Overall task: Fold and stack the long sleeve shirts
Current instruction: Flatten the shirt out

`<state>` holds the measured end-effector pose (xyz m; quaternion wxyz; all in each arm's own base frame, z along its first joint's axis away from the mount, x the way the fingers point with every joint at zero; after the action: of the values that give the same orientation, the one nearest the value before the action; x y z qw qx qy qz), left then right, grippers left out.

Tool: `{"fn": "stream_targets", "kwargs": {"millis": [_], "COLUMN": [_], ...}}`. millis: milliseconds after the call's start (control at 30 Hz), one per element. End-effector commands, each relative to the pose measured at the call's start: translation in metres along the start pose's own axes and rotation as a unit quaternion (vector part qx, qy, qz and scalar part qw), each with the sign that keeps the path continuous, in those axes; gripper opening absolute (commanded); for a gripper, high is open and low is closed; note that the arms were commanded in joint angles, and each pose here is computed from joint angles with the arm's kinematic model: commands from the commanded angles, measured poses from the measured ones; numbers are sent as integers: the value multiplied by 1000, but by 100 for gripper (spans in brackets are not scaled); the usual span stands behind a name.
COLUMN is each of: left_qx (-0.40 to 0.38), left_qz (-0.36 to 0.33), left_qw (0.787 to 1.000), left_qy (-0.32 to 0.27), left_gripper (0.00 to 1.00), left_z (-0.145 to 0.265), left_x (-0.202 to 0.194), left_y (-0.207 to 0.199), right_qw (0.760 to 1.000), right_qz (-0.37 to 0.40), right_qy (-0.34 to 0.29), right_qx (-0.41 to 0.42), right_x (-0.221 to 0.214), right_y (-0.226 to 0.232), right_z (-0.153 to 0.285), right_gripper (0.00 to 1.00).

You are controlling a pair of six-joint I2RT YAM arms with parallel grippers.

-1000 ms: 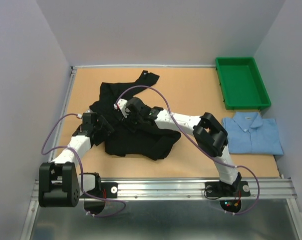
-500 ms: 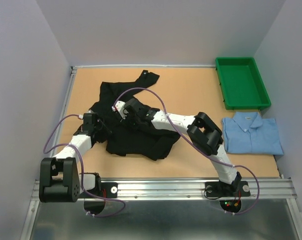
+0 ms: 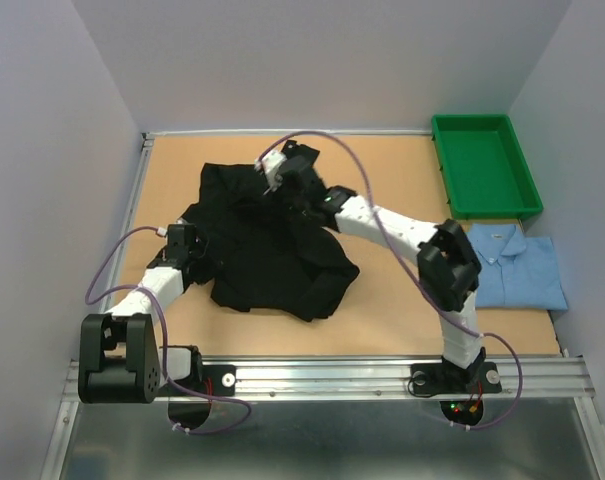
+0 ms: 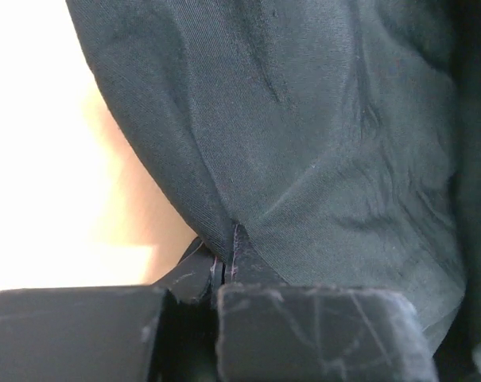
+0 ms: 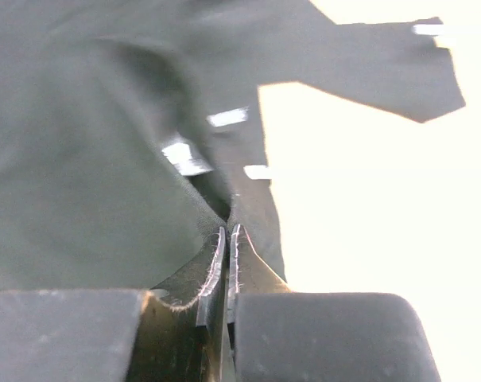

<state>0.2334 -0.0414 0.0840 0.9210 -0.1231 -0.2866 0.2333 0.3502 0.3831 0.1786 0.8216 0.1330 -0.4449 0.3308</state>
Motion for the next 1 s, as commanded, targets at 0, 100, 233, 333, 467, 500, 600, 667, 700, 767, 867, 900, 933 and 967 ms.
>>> {"fn": "stream_targets", "kwargs": {"millis": [0,100,233,333,467,500,600,667,700,767,867,900,933,967], "left_qx": [18,22,-16,-27,-23,-22,-24,-32,-36,-44,-58,-60,-67,-66], "left_qz": [-34,-52,-79,-81,-82,-83,-88,-92,-93,-100,-123,-131,-141,-154], "left_qw": [998,997,995,996,996,996,995,994,994,993,989,988,985,984], "left_qy": [-54,-59,-54,-39,-39,-39,-33,-41,-42,-45,-57,-61,-69,-67], "left_gripper": [0,0,0,0,0,1,6,8,8,8,12,13,14,18], "left_z": [17,22,24,18,12,10,2,1,-1,-7,-12,-14,-17,-17], "left_x": [30,39,52,54,58,59,65,78,82,96,117,123,135,138], "left_y": [-6,-9,-25,-29,-30,-30,-34,-43,-46,-57,-80,-87,-101,-107], "right_qw": [981,964,939,917,897,895,892,891,890,882,868,865,860,854], "right_qz": [-116,-181,-257,-299,-327,-329,-330,-329,-328,-337,-354,-358,-361,-367], "right_qy": [-88,-73,-63,-43,-24,-18,-23,-28,-30,-32,-35,-37,-37,-42], "right_qx": [-126,-179,-218,-260,-297,-301,-307,-312,-315,-329,-346,-351,-358,-367], "right_x": [44,17,-12,-43,-72,-77,-77,-74,-74,-77,-84,-86,-88,-88], "right_y": [-107,-167,-220,-262,-292,-295,-304,-309,-312,-321,-336,-340,-344,-349], "right_z": [55,66,77,78,80,79,88,92,93,99,107,109,113,119], "right_gripper": [1,0,1,1,7,10,13,11,10,9,10,11,11,12]}}
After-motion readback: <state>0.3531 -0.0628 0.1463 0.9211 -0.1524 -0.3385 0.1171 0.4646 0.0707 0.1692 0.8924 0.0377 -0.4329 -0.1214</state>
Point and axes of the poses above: each gripper's point midway between its finger pads, its own z axis back along the fingers, its own y axis along the line the jaws close on, x = y × z, the point moved 7 cm from there along z, back along the fingers, and after that the axes turned 10 degrees about -z, right-handed, at the moved point
